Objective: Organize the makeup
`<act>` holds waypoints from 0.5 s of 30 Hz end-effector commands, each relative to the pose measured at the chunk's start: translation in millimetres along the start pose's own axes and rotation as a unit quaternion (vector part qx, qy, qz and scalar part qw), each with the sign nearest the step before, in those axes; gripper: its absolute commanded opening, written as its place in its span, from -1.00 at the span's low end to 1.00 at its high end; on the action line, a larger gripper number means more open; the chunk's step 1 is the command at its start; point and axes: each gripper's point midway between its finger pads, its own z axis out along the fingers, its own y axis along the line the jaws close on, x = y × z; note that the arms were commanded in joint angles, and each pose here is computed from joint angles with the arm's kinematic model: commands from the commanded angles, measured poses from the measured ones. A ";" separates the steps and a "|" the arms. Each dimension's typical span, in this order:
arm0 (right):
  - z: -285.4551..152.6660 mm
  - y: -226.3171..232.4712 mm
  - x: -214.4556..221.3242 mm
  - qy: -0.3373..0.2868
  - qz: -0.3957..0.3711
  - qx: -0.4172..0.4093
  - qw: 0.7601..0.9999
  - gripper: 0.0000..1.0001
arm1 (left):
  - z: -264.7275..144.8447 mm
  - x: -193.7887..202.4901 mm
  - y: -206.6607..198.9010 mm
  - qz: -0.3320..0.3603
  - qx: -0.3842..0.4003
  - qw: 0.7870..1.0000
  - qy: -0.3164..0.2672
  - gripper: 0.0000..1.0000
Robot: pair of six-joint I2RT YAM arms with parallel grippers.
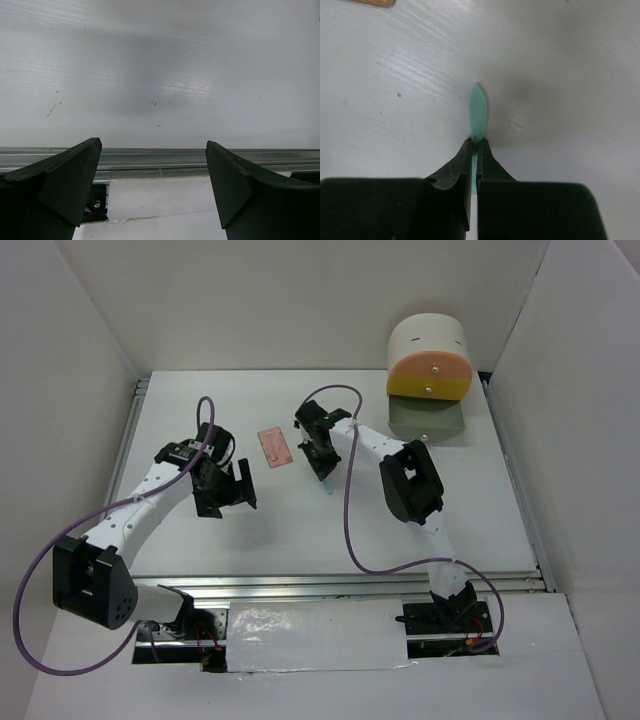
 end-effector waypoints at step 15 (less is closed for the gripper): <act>-93.9 23.7 -57.9 -0.145 0.151 -0.154 0.966 -1.00 | -3.5 -4.3 -5.8 0.009 0.031 0.999 -0.009 0.99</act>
